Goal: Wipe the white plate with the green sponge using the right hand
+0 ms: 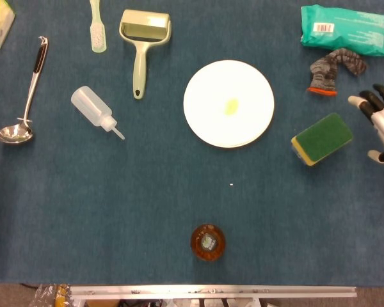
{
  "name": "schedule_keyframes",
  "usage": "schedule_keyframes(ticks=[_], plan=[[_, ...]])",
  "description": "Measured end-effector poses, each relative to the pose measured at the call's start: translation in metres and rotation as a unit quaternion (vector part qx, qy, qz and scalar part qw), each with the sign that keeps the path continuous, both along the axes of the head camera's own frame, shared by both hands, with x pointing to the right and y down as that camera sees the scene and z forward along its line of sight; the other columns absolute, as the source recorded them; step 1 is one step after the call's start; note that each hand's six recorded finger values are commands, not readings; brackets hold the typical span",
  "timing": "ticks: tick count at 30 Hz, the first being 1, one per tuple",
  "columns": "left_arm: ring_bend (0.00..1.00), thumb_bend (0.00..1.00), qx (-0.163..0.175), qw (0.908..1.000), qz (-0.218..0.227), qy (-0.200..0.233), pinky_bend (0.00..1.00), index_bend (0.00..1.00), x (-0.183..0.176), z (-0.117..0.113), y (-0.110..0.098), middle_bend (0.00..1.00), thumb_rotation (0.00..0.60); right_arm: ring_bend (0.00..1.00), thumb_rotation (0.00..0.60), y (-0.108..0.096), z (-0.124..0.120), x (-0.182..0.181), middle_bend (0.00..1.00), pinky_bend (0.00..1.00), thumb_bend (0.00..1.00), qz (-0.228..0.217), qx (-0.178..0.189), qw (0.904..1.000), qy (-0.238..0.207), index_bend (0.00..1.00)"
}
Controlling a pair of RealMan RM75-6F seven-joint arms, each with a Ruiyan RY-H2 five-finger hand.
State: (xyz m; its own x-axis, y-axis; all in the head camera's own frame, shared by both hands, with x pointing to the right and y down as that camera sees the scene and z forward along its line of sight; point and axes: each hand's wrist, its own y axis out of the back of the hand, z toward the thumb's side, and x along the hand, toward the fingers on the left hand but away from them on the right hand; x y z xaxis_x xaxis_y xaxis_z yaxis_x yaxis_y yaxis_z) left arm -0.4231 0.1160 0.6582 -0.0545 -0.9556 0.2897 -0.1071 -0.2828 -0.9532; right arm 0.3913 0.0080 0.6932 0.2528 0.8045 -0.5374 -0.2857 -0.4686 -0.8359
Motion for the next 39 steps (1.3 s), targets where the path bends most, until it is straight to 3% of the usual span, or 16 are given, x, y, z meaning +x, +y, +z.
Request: schedule_keyframes(ticks=[10,20,39], plan=[[0.31,0.2,-0.004,1.0,-0.006,0.006,0.46,0.39,-0.005,0.004,0.003,0.4,0.6,0.09,0.6,-0.004,0.03,-0.019,0.17,0.17,0.0,-0.014,-0.029,0.9995,-0.004,0.18],[0.31,0.2,-0.004,0.9999,-0.007,0.01,0.46,0.39,-0.007,0.005,0.004,0.4,0.6,0.1,0.6,-0.002,0.038,-0.024,0.23,0.17,0.0,-0.018,-0.034,0.9992,-0.008,0.18],[0.31,0.2,-0.009,0.9998,-0.009,0.012,0.46,0.39,-0.008,0.007,0.006,0.4,0.6,0.31,0.6,-0.002,0.048,-0.023,0.43,0.2,0.04,-0.017,-0.03,0.9994,-0.002,0.3]])
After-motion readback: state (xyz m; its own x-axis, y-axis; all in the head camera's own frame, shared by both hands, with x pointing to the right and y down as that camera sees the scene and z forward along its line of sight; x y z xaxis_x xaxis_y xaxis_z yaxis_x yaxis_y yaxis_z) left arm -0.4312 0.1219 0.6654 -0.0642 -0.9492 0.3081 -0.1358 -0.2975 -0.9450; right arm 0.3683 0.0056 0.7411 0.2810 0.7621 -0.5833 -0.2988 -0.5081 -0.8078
